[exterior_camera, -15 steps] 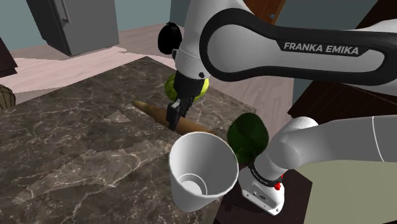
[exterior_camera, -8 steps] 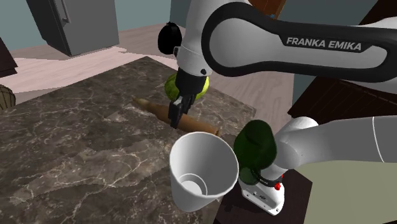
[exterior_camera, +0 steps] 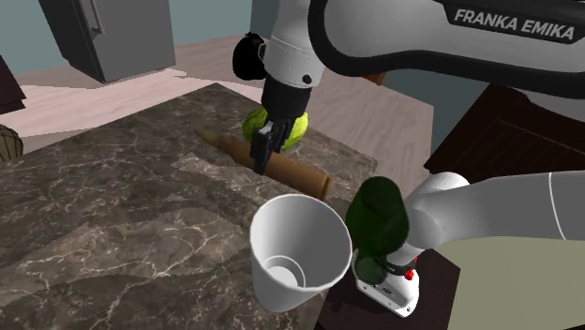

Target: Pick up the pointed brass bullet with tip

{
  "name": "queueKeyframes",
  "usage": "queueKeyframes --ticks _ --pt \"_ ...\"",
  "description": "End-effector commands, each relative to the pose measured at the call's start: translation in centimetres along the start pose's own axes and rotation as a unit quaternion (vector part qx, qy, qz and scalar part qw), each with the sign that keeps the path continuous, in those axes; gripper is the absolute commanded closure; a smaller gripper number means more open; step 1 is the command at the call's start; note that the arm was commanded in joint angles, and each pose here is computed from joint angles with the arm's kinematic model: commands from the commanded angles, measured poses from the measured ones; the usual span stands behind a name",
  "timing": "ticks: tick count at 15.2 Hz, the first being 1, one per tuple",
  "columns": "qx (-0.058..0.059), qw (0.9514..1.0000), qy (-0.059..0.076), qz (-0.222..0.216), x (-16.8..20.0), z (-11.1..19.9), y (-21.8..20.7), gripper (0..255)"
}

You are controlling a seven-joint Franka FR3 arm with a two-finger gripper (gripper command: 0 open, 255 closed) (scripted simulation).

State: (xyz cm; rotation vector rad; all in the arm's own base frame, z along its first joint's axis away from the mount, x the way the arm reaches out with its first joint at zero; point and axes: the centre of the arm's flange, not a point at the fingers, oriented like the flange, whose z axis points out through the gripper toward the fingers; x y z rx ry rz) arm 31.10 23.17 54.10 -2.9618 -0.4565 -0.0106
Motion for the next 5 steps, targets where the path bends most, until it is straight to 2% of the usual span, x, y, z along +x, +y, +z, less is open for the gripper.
queueKeyframes --ticks 1,5 --pt "0.0 1.0 0.0 0.0 0.0 -1.1 -0.2 255" --pt "0.0 1.0 0.0 0.0 0.0 -2.2 -0.4 255"
